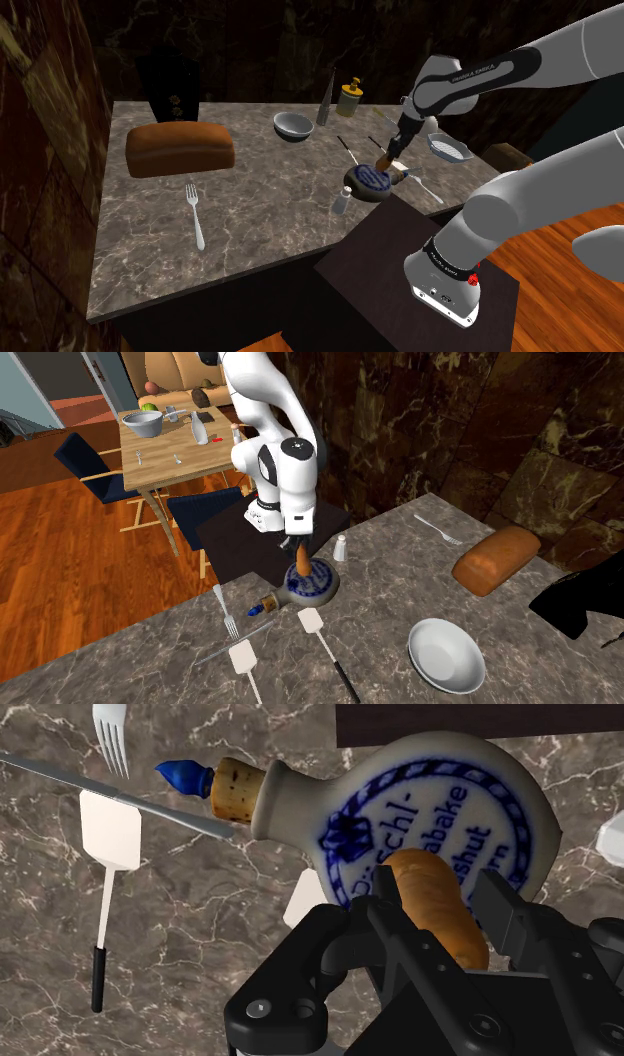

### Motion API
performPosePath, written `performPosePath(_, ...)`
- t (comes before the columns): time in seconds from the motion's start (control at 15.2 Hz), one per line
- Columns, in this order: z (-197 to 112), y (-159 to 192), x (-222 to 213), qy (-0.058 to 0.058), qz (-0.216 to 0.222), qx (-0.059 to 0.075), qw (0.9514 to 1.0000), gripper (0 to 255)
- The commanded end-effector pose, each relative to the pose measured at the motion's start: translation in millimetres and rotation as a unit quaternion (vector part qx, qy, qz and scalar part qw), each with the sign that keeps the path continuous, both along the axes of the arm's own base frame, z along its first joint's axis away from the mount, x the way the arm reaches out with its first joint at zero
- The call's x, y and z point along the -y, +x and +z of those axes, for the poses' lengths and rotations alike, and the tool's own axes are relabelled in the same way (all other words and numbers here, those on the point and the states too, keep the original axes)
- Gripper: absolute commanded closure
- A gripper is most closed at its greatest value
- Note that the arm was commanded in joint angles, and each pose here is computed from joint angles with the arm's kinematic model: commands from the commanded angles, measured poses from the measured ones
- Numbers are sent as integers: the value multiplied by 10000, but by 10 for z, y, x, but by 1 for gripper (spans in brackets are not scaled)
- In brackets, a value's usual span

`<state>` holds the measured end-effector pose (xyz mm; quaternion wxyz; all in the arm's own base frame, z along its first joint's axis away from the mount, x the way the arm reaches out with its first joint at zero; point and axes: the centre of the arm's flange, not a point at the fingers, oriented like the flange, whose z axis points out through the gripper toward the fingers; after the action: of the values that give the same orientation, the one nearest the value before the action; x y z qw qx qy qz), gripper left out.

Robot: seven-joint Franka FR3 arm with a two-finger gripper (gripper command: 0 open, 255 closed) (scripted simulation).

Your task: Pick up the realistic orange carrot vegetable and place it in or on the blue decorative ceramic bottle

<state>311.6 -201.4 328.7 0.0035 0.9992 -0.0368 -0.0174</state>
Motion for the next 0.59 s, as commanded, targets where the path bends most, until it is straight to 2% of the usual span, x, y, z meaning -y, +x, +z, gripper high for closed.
performPosePath(0.0,-11,0,3,-1,0,3,10000,255)
performPosePath(0.26,-11,0,3,-1,0,3,10000,255)
performPosePath(0.33,-11,0,3,-1,0,3,10000,0)
performPosePath(0.53,-11,0,2,-1,0,3,10000,0)
